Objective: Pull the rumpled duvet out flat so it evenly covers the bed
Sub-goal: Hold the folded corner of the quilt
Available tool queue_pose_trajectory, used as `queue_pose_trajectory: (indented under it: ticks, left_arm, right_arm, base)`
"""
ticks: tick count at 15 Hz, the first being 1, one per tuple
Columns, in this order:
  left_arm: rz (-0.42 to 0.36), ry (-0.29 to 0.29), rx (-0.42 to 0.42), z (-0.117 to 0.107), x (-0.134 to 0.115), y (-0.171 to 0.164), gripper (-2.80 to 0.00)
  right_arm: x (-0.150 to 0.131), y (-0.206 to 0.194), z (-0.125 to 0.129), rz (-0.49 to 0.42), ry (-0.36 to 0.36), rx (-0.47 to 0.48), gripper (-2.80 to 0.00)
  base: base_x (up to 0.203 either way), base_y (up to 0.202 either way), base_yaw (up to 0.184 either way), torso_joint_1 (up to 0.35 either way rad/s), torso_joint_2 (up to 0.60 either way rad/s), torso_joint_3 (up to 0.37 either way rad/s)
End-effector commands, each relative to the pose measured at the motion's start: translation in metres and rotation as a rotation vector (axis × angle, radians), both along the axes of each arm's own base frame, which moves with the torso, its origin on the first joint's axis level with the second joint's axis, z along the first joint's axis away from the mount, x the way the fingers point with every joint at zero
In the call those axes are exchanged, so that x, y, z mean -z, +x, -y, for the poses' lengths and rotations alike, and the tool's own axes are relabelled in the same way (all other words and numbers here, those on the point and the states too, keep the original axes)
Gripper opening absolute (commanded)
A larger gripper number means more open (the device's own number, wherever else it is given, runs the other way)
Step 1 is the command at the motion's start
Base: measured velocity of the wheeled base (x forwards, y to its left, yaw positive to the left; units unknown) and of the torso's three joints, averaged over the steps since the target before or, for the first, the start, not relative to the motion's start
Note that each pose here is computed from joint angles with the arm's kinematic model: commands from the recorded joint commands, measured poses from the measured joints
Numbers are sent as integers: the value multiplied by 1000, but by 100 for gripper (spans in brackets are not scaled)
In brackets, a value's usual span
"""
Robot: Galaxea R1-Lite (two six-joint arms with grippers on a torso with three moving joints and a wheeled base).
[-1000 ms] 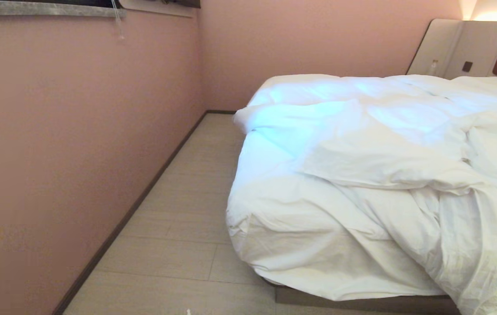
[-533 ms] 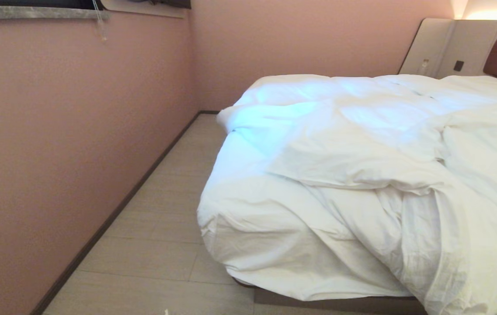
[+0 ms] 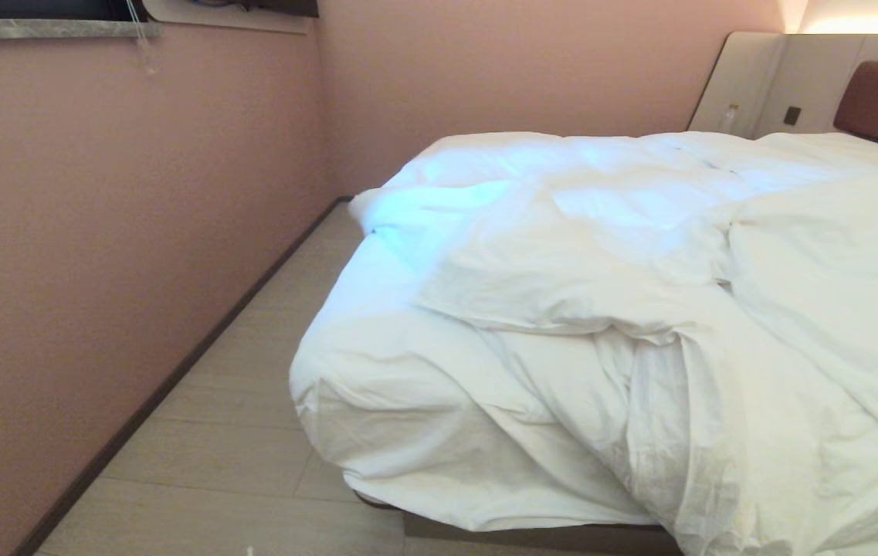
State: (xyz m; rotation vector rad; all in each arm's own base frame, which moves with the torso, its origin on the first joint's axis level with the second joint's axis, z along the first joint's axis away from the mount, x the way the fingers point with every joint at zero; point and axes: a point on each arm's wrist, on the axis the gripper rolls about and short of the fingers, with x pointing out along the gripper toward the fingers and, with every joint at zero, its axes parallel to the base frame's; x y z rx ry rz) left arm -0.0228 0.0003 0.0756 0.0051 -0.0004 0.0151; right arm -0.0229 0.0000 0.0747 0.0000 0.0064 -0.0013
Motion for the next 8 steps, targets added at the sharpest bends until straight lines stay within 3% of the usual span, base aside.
queue_pose_trajectory:
  ticks: [1,3,8]
  left_arm:
    - [1,-1,0,0,0,0,-280]
    - [1,-1,0,0,0,0,-280]
    - [4,0,0,0,0,0,-280]
  right_arm:
    - [0,0,0,-1,0,0,-280]
    - [0,0,0,-1,0,0,-280]
    - [0,0,0,-1,0,0,-280]
  base:
    - [0,-181,-4,-2,3,2]
    - [0,-100,-6,2,6,-1]
    - [0,0,0,0,0,0]
